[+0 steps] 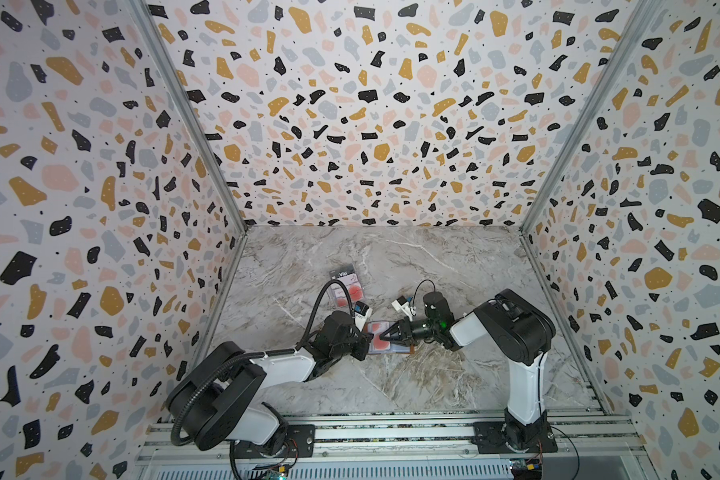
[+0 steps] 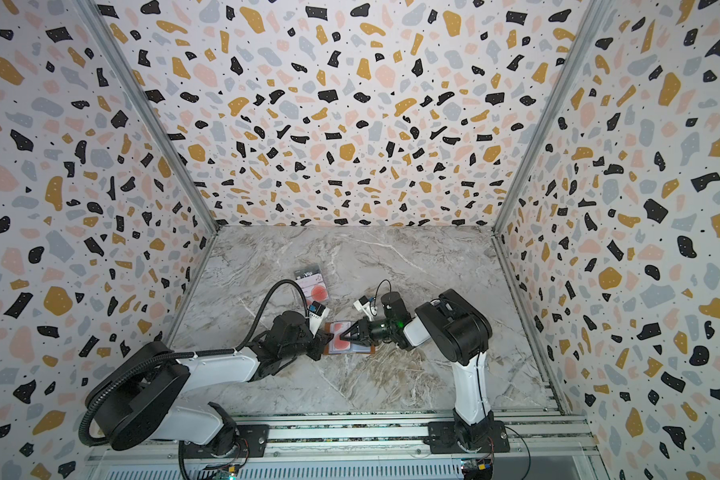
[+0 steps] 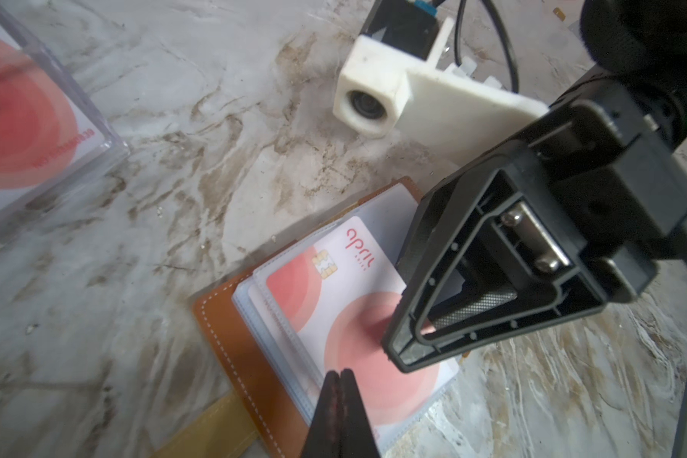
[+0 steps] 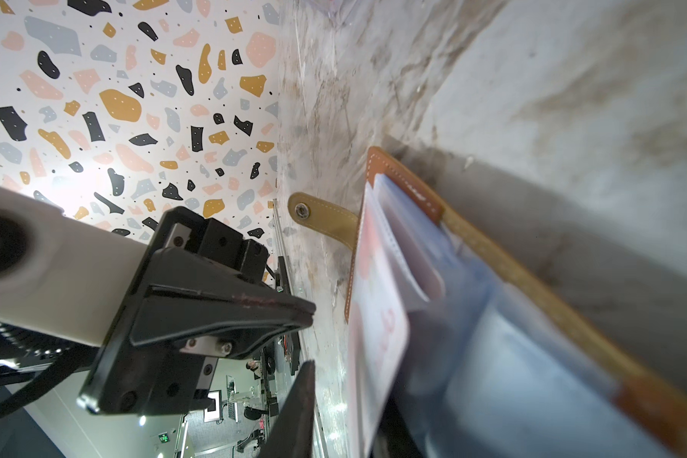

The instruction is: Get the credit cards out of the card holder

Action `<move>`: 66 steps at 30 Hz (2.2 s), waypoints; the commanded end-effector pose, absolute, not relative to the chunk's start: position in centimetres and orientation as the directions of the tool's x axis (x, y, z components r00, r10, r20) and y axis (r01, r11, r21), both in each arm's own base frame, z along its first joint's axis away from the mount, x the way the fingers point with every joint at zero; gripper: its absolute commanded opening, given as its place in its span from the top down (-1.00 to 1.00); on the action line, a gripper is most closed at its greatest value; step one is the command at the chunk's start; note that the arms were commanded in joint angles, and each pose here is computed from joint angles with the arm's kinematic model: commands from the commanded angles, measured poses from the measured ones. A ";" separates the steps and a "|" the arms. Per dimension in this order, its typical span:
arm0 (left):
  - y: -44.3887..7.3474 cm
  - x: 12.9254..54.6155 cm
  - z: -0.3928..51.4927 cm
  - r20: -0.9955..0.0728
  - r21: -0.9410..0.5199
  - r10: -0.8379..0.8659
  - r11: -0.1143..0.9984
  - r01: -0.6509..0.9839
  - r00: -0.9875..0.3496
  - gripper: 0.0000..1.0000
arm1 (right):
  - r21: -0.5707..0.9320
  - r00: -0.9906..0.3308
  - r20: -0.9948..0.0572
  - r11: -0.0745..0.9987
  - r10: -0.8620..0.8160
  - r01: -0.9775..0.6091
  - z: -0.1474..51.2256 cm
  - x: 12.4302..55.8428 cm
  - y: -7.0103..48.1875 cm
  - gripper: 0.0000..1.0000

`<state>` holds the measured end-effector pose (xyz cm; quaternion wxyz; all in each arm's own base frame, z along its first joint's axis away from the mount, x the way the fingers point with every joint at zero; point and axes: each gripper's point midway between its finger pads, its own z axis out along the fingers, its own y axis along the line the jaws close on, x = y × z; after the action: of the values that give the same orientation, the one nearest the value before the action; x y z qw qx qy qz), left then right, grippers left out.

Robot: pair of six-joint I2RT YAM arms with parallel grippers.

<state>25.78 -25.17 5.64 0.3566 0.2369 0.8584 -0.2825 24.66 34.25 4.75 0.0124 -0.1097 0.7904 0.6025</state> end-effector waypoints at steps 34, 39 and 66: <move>-23.4 23.6 -1.4 -0.634 -0.289 0.300 0.763 0.579 -0.712 1.00 | 0.952 -0.965 -0.211 0.190 -0.159 -0.239 7.0 25.4 34.9 0.60; -23.2 23.6 -1.9 -0.622 -0.289 0.299 0.772 0.566 -0.724 1.00 | 0.949 -0.963 -0.227 0.192 -0.145 -0.252 7.7 25.9 34.4 0.60; -23.1 23.7 -2.5 -0.601 -0.281 0.303 0.786 0.551 -0.739 1.00 | 0.928 -0.962 -0.247 0.255 -0.120 -0.270 7.8 26.7 32.0 0.68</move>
<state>26.79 -25.81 2.76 0.3686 0.2379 0.8544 -0.2784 26.44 31.88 5.57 0.0346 -0.0877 0.7999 0.5927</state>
